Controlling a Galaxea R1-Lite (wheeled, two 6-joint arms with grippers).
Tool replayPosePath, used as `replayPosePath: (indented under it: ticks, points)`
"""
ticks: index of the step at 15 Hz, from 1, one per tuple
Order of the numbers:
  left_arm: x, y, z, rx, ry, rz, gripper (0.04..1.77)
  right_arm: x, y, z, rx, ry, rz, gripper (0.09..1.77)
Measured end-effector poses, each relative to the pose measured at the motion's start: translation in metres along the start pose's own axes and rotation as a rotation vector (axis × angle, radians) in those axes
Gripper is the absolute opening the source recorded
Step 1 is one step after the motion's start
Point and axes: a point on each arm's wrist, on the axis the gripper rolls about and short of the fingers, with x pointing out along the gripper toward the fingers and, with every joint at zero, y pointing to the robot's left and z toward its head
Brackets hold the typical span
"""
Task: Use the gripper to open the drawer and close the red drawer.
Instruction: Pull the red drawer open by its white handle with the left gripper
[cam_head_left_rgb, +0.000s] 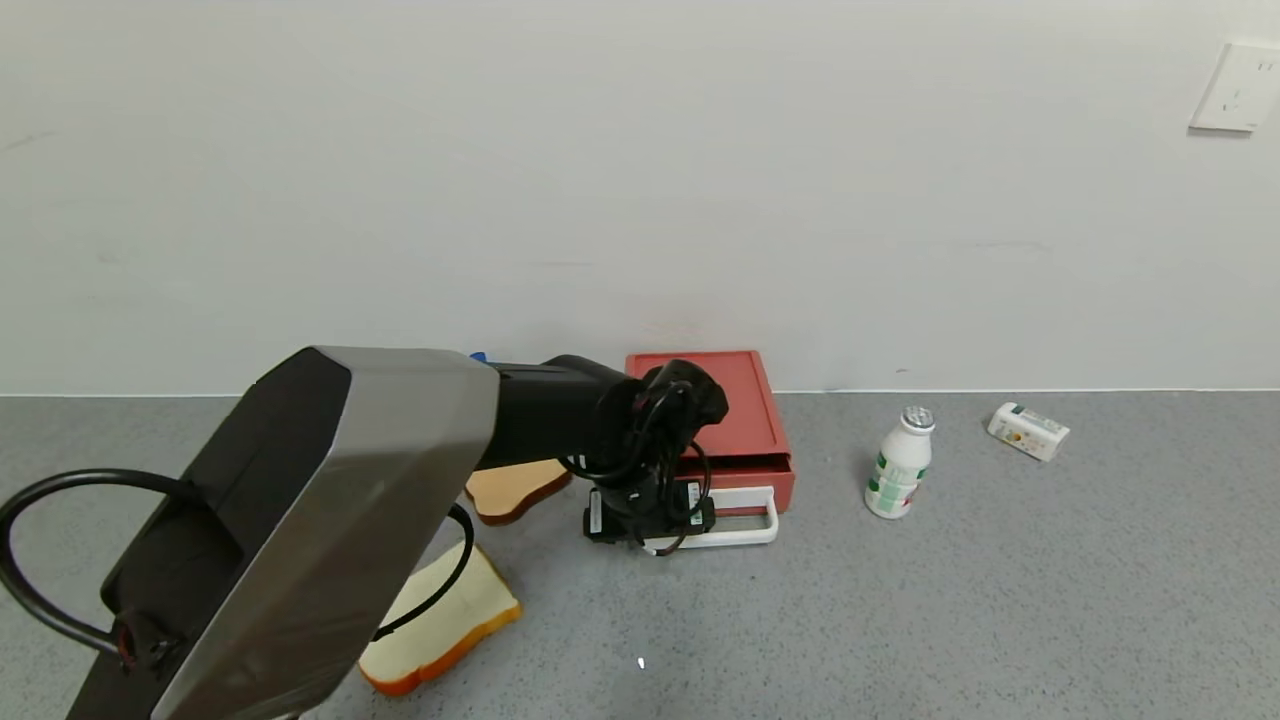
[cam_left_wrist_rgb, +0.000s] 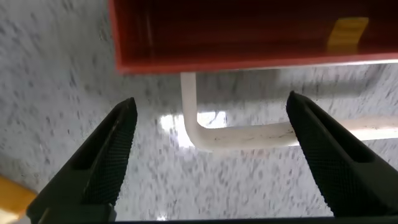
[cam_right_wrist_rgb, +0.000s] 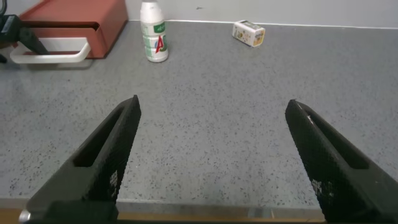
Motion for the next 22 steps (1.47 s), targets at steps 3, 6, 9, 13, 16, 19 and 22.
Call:
replayPosePath:
  ticks: [3,6,9,13,16,19,22]
  points:
    - [-0.002,-0.002,-0.011,0.023,0.025,0.008,1.72,0.0,0.0,0.0,0.0,0.0,0.0,1.71]
    - [-0.008,-0.004,-0.025,0.042,0.047,0.014,1.72,0.0,0.0,0.0,0.0,0.0,0.0,1.71]
    - [-0.017,-0.007,-0.042,0.046,0.07,0.021,1.72,0.0,0.0,0.0,0.001,0.0,0.0,1.71]
    - [-0.028,-0.008,-0.06,0.057,0.087,0.012,1.72,0.0,0.0,0.0,0.001,-0.001,0.0,1.71]
    - [-0.032,-0.007,-0.067,0.044,0.085,0.005,1.72,0.0,0.0,0.0,0.001,-0.002,0.0,1.71]
    - [-0.035,-0.005,-0.075,0.05,0.1,0.012,1.72,0.0,0.0,0.0,0.001,-0.001,0.0,1.71]
    - [-0.037,-0.004,-0.079,0.052,0.105,0.015,1.72,0.0,0.0,0.0,0.001,-0.002,0.0,1.71]
